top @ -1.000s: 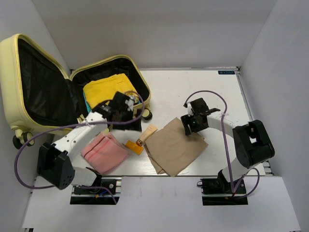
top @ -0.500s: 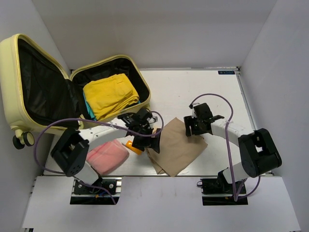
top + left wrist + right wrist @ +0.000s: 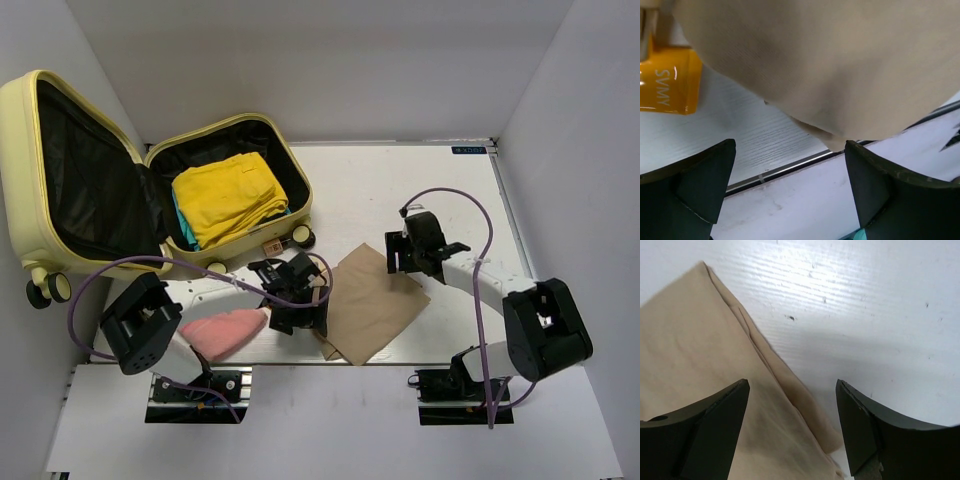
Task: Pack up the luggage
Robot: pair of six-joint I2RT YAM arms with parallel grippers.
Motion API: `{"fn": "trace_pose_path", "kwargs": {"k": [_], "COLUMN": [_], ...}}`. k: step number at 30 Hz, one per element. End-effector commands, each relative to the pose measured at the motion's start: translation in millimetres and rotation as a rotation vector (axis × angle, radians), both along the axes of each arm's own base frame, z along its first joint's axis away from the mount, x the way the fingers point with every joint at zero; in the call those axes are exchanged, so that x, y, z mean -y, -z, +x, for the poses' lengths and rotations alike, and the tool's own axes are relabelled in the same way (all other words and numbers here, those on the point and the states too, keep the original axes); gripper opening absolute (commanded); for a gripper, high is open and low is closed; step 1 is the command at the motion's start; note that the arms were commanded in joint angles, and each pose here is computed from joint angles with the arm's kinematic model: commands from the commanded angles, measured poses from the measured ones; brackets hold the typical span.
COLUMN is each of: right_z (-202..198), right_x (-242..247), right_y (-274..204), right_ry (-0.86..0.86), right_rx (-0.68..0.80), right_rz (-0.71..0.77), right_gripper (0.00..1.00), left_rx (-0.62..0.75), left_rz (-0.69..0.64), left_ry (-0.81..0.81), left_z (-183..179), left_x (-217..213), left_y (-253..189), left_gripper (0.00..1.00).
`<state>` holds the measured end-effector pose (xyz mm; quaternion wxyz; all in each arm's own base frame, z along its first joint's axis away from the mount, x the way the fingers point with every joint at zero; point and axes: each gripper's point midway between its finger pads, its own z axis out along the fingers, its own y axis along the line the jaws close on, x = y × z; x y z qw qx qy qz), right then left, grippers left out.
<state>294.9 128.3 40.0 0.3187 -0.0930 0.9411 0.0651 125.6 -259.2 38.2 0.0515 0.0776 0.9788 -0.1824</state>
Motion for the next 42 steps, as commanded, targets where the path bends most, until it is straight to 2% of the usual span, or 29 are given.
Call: {"fn": "trace_pose_path", "kwargs": {"k": [1,11,12,15,16,17,18,20,24,26,27,30,31,35,37,38,40,42], "right_z": [17.1,-1.4,-7.8,-5.5,-5.4,-5.4,-5.3,-7.0,-8.0,-8.6,-8.6,-7.4,-6.5,-2.3,-1.1,-0.3,-3.5,-3.1], "right_x": [-7.1,15.9,20.2,26.1,34.2,35.9,36.2,42.0,45.9,50.3,53.7,57.8,59.3,62.8,65.2,64.6,69.0,70.4], "right_y": [-24.3,-33.6,-28.1,-37.6,-36.2,-40.1,-41.1,-40.2,-45.2,-45.1,-46.8,-48.9,-50.4,-54.8,-56.0,-57.6,-53.8,-54.8], "right_ry": [0.026,0.121,0.128,0.145,0.173,0.18,0.181,0.195,0.211,0.229,0.241,0.253,0.25,0.258,0.263,0.259,0.266,0.272], "right_rx": [0.123,0.223,0.217,0.278,0.283,0.3,0.304,0.312,0.332,0.339,0.352,0.365,0.371,0.381,0.382,0.386,0.363,0.36], "right_rz": [0.062,0.076,0.068,0.066,0.041,0.039,0.039,0.021,0.016,0.007,-0.001,-0.018,-0.031,-0.058,-0.071,-0.074,-0.097,-0.107], "right_gripper": [0.76,0.78,0.78,0.79,0.79,0.79,0.79,0.81,0.81,0.82,0.82,0.84,0.84,0.85,0.85,0.85,0.86,0.86], "left_rx": [0.051,0.057,0.056,0.055,0.054,0.049,0.063,0.081,0.163,0.238,0.265,0.353,0.383,0.518,0.533,0.59,0.597,0.645], "left_rz": [-0.01,-0.023,-0.028,-0.031,-0.026,0.027,0.02,0.048,0.073,0.053,0.034,-0.015,-0.055,-0.146,-0.116,-0.141,-0.101,-0.109], "left_ry": [-0.065,-0.259,-0.271,-0.261,-0.256,-0.256,-0.249,-0.235,-0.213,-0.149,-0.149,-0.014,-0.011,0.212,0.24,0.258,0.277,0.275], "left_z": [6.2,13.4,15.1,17.5,16.4,12.4,16.6,19.9,47.2,66.3,76.8,98.2,114.4,140.4,148.7,164.1,177.2,197.5], "left_x": [9.1,25.0,27.6,36.8,39.6,32.5,38.3,38.2,44.6,56.5,61.3,80.1,91.8,119.3,117.0,129.5,125.5,127.2], "left_y": [0.7,32.6,33.3,38.5,38.8,46.7,42.5,47.8,44.1,33.5,31.1,17.5,2.1,-36.8,-41.5,-66.6,-67.1,-91.8], "left_gripper": [1.0,1.0,0.97,0.82,0.73,0.69,0.64,0.48,0.28,0.17,0.0,0.0,0.0,0.0,0.0,0.0,0.0,0.0]}}
